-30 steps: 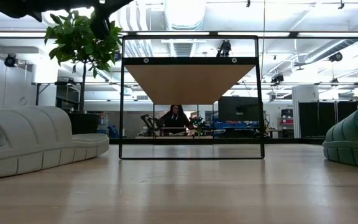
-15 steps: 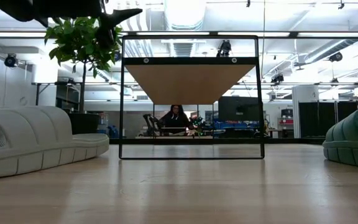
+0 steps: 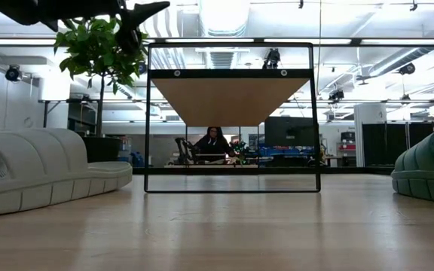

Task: Pick and place slides into the shelf
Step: Put the left green slipper on the shelf

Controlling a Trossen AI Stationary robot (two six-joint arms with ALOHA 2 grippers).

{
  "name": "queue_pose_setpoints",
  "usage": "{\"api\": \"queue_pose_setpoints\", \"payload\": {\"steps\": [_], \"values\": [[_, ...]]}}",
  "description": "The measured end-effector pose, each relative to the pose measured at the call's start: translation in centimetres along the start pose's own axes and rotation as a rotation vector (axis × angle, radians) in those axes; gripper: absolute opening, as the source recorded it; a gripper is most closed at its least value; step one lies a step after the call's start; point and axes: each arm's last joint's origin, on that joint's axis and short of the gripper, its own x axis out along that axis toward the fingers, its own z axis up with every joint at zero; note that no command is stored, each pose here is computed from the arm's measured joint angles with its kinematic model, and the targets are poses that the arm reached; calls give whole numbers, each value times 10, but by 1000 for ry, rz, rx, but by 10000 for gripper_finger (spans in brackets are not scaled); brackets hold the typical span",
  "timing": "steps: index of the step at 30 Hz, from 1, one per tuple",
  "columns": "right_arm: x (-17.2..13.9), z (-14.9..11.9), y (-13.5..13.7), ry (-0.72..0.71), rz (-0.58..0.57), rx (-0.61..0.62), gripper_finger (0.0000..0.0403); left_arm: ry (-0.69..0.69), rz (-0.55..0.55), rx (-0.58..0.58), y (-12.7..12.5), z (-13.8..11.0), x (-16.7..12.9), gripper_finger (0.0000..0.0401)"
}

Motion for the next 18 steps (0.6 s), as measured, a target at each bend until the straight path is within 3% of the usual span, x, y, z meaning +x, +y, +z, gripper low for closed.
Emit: {"api": "queue_pose_setpoints", "payload": {"steps": [8,18], "values": [[10,-4,11,-63,-35,4,175,0,-2,31,0,0,0,170],[32,-20,27,-25,-49,-111,180,0,-1,52,0,0,0,170]]}}
